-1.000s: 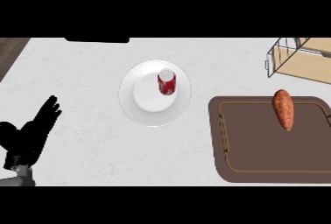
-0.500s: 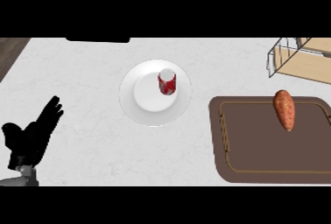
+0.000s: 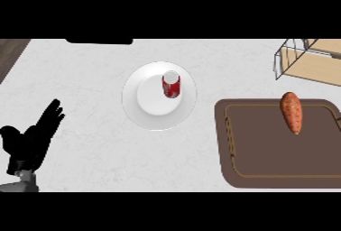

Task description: Pick the cupcake from the tray and place it in the tiered shelf

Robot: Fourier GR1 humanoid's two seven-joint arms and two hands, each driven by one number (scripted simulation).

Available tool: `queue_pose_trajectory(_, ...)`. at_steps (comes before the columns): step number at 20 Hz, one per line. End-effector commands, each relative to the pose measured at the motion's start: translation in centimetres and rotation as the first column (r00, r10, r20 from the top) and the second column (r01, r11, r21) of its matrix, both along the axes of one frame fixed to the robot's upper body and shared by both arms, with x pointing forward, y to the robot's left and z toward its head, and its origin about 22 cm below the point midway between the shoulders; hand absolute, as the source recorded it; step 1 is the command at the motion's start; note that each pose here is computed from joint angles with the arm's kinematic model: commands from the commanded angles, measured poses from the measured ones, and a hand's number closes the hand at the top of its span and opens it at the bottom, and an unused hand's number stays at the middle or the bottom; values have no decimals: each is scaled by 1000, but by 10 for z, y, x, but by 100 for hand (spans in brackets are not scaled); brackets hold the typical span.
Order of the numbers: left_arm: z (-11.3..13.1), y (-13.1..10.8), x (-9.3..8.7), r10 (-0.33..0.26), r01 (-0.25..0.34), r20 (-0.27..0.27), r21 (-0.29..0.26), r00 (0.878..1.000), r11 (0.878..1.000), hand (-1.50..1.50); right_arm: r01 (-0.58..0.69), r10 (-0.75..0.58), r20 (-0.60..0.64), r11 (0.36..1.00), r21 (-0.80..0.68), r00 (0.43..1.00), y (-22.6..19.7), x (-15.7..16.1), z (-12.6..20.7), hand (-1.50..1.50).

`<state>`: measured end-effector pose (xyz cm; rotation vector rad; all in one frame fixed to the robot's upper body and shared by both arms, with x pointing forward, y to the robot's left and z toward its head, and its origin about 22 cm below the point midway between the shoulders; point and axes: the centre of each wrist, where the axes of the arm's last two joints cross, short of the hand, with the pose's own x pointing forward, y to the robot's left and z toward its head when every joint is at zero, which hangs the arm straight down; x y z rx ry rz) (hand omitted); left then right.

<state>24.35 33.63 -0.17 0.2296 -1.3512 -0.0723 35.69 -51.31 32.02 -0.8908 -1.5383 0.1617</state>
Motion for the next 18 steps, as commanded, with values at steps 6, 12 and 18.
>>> queue_pose_trajectory(6,7,9,-2,26,-26,2,-7,1000,1000,0,-43,11,173,981,187,985,-52,-69,46,-150)
queue_pose_trajectory(12,3,16,-10,25,-25,3,2,1000,1000,0,80,-118,170,973,217,978,-93,-144,64,-150)
queue_pose_trajectory(18,4,15,-12,61,-61,-19,-1,998,998,0,97,-109,74,983,157,991,-120,-228,84,-150)
